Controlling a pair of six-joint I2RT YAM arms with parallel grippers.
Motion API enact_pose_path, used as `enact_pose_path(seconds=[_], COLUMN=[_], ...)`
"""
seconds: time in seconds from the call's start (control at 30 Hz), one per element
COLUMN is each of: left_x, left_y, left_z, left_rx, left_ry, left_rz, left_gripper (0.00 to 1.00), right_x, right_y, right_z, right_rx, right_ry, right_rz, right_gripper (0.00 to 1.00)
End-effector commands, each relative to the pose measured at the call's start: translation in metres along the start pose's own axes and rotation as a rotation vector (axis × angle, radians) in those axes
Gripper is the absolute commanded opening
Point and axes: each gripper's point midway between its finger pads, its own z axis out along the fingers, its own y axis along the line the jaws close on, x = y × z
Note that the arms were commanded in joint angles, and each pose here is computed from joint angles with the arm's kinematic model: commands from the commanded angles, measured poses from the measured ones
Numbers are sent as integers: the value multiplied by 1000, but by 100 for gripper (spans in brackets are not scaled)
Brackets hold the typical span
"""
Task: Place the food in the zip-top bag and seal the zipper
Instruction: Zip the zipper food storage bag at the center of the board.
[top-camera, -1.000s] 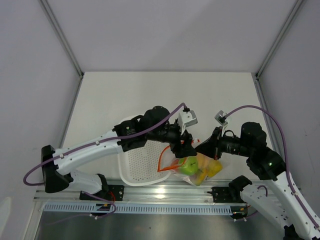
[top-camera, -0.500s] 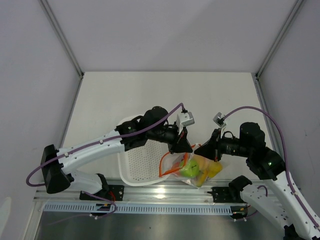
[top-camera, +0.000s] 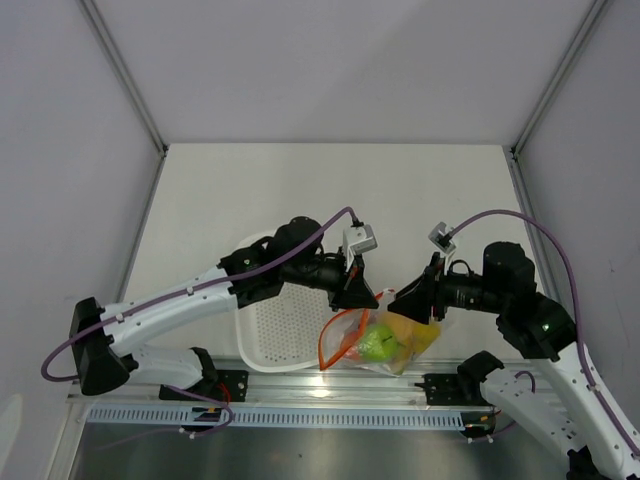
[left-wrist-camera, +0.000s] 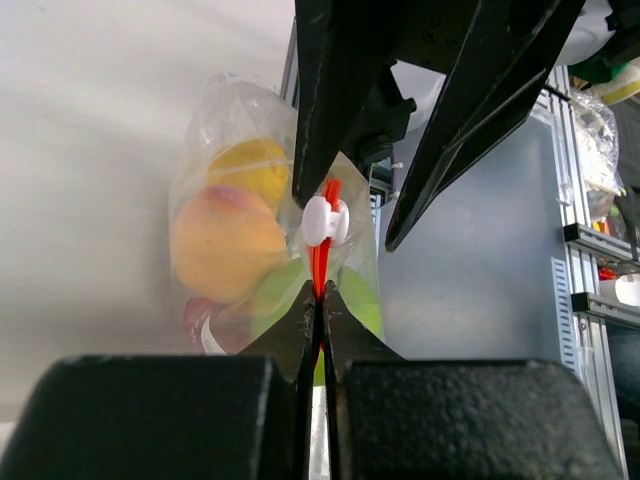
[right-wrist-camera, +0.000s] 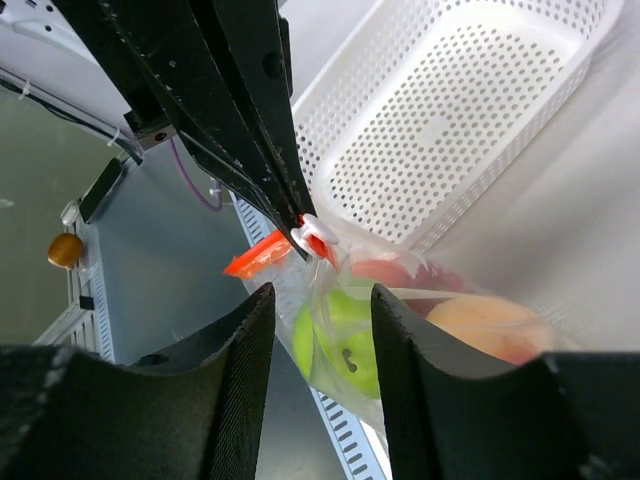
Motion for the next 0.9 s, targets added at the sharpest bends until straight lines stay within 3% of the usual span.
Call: enact_pose_path(seconds=[0.0, 0.37, 0.47, 0.67, 0.7, 0.73, 0.87], left_x=[-25, -37, -37, -38, -37, -37, -37], left_y=[-19, -37, -40, -41, -41, -41, -36], left_z=[-18, -28, -28, -27, -27, -27, -28], left_rx=[42, 99, 115, 127, 126, 123, 93], left_ry=[-109, -164, -162, -160, -158, -157, -154], left_rz=[32, 43, 44, 47, 47, 48, 51], left_gripper=[1, 1, 1, 1, 1, 1, 0], right_x=[-20, -27, -29, -26, -25, -23, -19], right_y=[15, 16, 19, 30, 30, 31, 33], right_z=[-10, 8, 10, 13, 14, 13, 11], right_rx=[-12, -95, -125, -222, -230, -240, -249], right_ry=[-51, -31, -43, -40, -38, -35, -34], right_rz=[-51, -24, -37, -66, -66, -68, -73], right_gripper=[47, 47, 43, 28, 11, 3, 0])
